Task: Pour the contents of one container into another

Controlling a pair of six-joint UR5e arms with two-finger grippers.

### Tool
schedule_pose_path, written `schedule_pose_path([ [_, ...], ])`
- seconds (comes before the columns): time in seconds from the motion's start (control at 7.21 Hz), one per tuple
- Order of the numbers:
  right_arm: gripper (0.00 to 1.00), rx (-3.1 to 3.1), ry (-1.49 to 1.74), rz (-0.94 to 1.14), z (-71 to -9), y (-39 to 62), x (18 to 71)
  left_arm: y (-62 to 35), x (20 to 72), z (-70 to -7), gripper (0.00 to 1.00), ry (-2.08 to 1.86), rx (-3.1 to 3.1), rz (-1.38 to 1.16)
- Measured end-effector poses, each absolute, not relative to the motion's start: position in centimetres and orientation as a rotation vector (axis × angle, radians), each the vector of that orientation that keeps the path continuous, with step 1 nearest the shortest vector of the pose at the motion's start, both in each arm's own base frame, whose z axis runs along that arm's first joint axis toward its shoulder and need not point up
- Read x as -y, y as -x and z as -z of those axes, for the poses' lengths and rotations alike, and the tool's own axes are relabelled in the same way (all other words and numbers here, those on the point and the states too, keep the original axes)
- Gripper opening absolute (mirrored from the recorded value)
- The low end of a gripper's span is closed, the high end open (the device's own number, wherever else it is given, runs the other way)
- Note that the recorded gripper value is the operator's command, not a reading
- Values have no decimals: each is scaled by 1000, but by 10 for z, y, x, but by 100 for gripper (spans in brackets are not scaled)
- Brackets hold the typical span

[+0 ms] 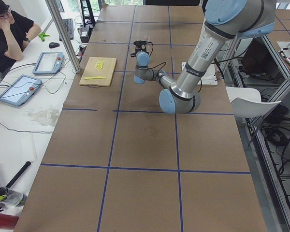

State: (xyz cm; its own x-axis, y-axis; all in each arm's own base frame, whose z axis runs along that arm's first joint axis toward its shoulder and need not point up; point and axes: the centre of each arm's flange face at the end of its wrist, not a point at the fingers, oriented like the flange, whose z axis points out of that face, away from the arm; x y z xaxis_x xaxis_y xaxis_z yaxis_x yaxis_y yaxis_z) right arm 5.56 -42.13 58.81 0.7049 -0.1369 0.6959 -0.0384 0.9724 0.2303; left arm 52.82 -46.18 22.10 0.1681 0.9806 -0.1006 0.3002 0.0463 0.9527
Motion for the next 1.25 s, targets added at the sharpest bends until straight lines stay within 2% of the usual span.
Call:
schedule_pose_path([
  [0.28, 100, 802, -255, 21, -563, -54, 421, -529, 462, -221, 0, -1446, -1316, -862],
  [0.55, 100, 836, -252, -70, -512, -35, 412, -529, 461, -221, 0, -1446, -1316, -863],
  [0.97, 100, 866, -226, -213, -432, 53, 397, -529, 462, -221, 0, -1447, -1314, -862],
  [1.25, 100, 857, -285, -332, -415, 126, 386, -529, 462, -222, 0, -1447, -1312, -862],
])
